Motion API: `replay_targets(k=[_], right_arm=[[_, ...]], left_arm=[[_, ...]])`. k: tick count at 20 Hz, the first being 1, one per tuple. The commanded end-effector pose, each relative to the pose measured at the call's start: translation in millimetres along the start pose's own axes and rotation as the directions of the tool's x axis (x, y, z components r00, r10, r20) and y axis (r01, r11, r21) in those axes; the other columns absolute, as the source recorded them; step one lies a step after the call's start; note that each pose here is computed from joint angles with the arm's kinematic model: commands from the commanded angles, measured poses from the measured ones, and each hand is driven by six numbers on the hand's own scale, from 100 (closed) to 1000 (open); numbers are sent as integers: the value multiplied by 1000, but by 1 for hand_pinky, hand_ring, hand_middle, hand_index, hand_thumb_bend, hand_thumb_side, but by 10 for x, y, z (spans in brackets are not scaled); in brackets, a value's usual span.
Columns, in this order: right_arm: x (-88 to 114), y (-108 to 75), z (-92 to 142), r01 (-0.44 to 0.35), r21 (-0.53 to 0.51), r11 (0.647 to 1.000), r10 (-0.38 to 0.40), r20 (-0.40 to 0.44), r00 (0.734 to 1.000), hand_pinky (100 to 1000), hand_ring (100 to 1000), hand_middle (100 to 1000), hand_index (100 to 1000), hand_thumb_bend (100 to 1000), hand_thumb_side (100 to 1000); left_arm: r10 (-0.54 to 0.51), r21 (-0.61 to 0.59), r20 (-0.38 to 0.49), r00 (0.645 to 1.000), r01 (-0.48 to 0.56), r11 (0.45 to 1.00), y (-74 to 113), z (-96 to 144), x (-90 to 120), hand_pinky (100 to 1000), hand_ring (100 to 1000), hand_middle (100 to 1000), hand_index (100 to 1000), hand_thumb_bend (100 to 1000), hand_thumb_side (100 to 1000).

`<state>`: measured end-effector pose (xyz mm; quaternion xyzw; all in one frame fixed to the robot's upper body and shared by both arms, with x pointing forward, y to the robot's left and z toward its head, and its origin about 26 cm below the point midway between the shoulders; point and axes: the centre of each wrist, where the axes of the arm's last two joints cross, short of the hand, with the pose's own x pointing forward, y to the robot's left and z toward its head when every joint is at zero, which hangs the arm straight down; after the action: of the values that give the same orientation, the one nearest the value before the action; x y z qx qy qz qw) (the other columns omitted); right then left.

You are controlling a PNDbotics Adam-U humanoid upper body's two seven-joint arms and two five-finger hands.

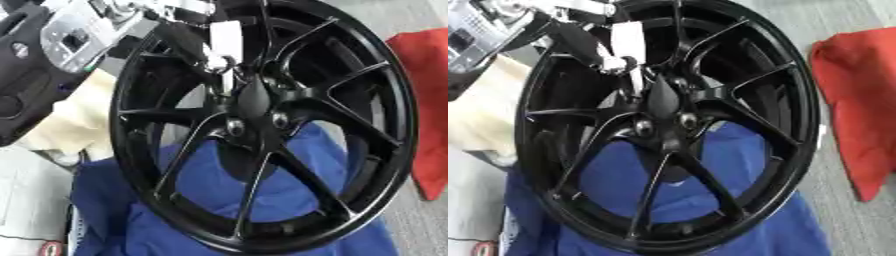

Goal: Pull the pin out of the wheel hub.

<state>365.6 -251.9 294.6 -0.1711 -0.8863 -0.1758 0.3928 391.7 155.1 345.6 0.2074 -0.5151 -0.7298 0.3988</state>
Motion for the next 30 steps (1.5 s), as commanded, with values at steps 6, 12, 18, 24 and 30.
replay_targets(k=[6, 12, 18, 24, 30], right_arm=[[60, -14, -23, 0, -10, 1000, 0, 29, 1000, 554, 625, 555, 617, 158, 637], [49, -23, -20, -3, -16, 1000, 4, 27, 1000, 557, 627, 555, 617, 161, 640], [41, -26, -16, -5, -20, 1000, 6, 23, 1000, 558, 627, 556, 618, 162, 641], [40, -42, -19, -7, -26, 1000, 8, 23, 1000, 559, 627, 556, 618, 161, 643], [54, -101, -49, -23, -49, 999, 25, 34, 999, 560, 628, 556, 619, 160, 643]], left_arm=[[6, 57, -11, 1000, -5, 998, 189, 216, 44, 691, 493, 237, 514, 100, 321], [36, 105, -9, 999, -35, 994, 269, 330, 48, 685, 478, 212, 489, 100, 266], [61, 175, 24, 998, -64, 982, 432, 515, 89, 679, 472, 197, 478, 100, 249], [112, 325, 42, 993, -119, 938, 607, 927, -76, 683, 472, 188, 478, 100, 276], [256, 582, -84, 963, -162, 797, 583, 1581, -744, 685, 484, 200, 489, 100, 313]])
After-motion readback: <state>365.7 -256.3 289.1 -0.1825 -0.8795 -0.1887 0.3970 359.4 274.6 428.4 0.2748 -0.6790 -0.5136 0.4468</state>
